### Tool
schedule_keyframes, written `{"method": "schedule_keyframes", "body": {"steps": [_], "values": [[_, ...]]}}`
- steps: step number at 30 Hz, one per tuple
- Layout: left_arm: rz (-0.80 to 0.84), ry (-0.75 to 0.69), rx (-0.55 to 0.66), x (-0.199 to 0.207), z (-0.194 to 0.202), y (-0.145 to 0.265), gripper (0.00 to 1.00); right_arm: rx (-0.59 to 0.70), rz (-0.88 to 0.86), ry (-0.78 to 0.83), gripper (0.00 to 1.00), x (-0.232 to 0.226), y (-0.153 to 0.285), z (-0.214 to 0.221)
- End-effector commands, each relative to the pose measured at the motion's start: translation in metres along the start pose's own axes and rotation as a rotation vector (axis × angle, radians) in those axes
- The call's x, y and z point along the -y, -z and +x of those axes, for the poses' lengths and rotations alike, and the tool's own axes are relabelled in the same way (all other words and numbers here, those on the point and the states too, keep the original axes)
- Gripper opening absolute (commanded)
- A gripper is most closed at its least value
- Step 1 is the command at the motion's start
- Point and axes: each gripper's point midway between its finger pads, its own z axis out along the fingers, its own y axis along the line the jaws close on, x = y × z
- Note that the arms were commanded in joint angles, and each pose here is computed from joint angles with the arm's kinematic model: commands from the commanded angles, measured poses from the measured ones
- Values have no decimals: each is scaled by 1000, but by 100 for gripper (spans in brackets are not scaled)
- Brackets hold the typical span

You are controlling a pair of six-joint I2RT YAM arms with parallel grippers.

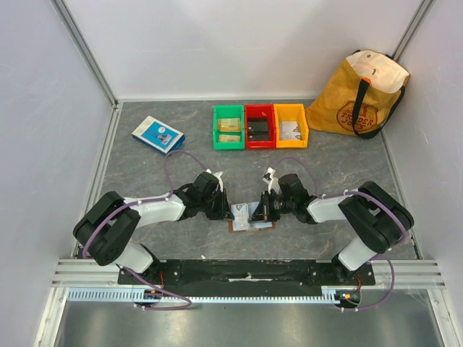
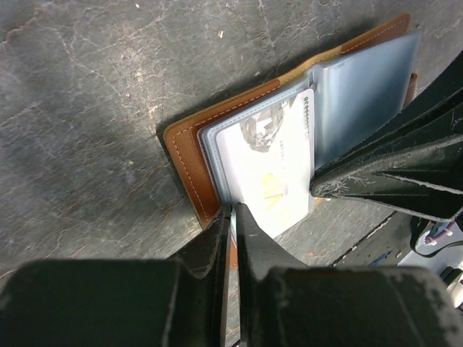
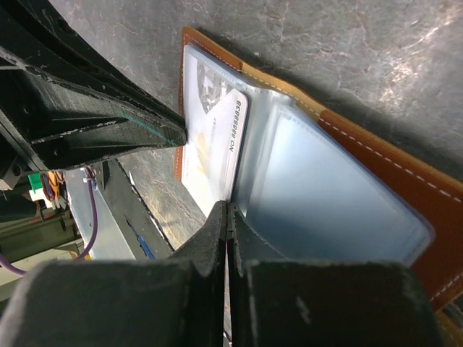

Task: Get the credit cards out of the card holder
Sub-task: Remove the credit card from the card holder.

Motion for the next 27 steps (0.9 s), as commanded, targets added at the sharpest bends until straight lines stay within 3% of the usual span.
{"method": "schedule_keyframes", "body": {"steps": [1, 14, 21, 27], "values": [[-104, 6, -49, -29, 19, -5, 11, 5, 16, 11, 0, 6, 7, -2], [-119, -4, -34, -31, 16, -3, 9, 6, 73, 18, 0, 22, 23, -3], [-108, -11, -30, -26, 15, -3, 9, 36, -19, 24, 27, -1, 20, -15], [-99, -12, -32, -22, 16, -3, 9, 28, -45, 39, 30, -12, 11, -17]]}}
